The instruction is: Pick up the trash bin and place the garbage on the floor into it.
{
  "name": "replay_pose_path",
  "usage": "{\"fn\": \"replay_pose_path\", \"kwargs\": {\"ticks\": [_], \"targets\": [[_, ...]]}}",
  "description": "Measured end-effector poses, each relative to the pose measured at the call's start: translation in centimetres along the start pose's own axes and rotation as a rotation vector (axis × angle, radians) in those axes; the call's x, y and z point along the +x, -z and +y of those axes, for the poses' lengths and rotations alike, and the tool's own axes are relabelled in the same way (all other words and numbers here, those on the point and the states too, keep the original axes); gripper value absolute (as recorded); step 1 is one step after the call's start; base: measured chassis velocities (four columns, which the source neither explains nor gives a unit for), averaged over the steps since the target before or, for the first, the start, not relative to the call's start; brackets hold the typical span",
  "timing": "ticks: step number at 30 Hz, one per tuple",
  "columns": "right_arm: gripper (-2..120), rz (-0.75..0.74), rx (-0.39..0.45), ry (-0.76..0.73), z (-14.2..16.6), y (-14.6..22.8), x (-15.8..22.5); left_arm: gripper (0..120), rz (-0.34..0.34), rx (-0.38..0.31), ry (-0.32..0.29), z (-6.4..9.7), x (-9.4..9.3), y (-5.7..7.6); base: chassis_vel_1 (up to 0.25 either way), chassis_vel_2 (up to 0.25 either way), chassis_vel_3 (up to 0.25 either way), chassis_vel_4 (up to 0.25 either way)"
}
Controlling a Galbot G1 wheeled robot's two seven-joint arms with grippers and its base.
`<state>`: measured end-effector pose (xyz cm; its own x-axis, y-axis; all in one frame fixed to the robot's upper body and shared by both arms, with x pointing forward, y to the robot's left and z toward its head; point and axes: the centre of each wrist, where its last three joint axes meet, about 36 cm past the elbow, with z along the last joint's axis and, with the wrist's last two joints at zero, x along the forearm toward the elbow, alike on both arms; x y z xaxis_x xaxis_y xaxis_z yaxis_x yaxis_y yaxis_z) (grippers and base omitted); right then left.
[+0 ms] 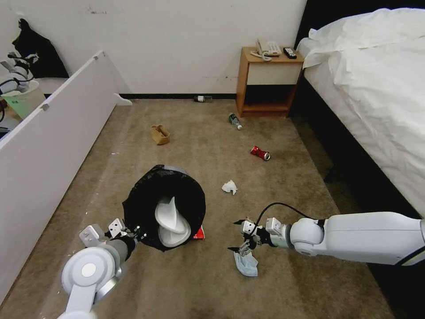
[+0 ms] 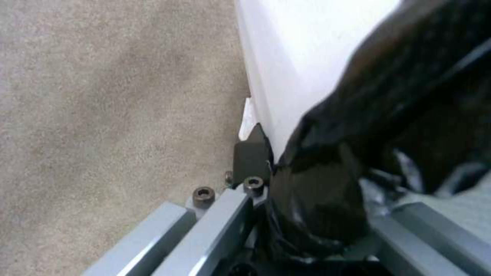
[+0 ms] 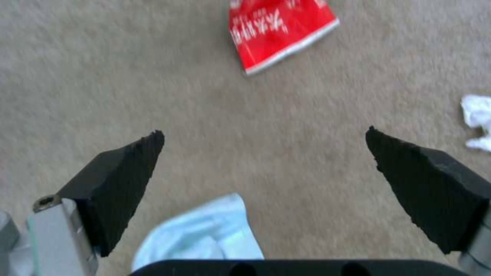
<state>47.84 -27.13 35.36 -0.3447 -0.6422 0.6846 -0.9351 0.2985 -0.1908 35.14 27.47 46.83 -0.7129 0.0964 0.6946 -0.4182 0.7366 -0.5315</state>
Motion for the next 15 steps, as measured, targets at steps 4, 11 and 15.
{"fn": "replay_pose_path", "kwargs": {"ticks": [4,11,15], "targets": [[100,0.044,0.017,-0.016,-0.7,-0.7,0.4,0,-0.004,0.000,0.007,0.4,0.1,0.1,0.000,0.000,0.000,0.000],[100,0.110,0.069,-0.033,-3.2,-0.8,2.2,0,-0.002,-0.002,0.007,0.6,0.1,0.1,0.000,0.000,0.000,0.000],[100,0.138,0.087,-0.027,-4.4,-0.3,3.5,0,0.000,-0.001,0.006,0.7,0.0,0.0,0.000,0.000,0.000,0.000]]}}
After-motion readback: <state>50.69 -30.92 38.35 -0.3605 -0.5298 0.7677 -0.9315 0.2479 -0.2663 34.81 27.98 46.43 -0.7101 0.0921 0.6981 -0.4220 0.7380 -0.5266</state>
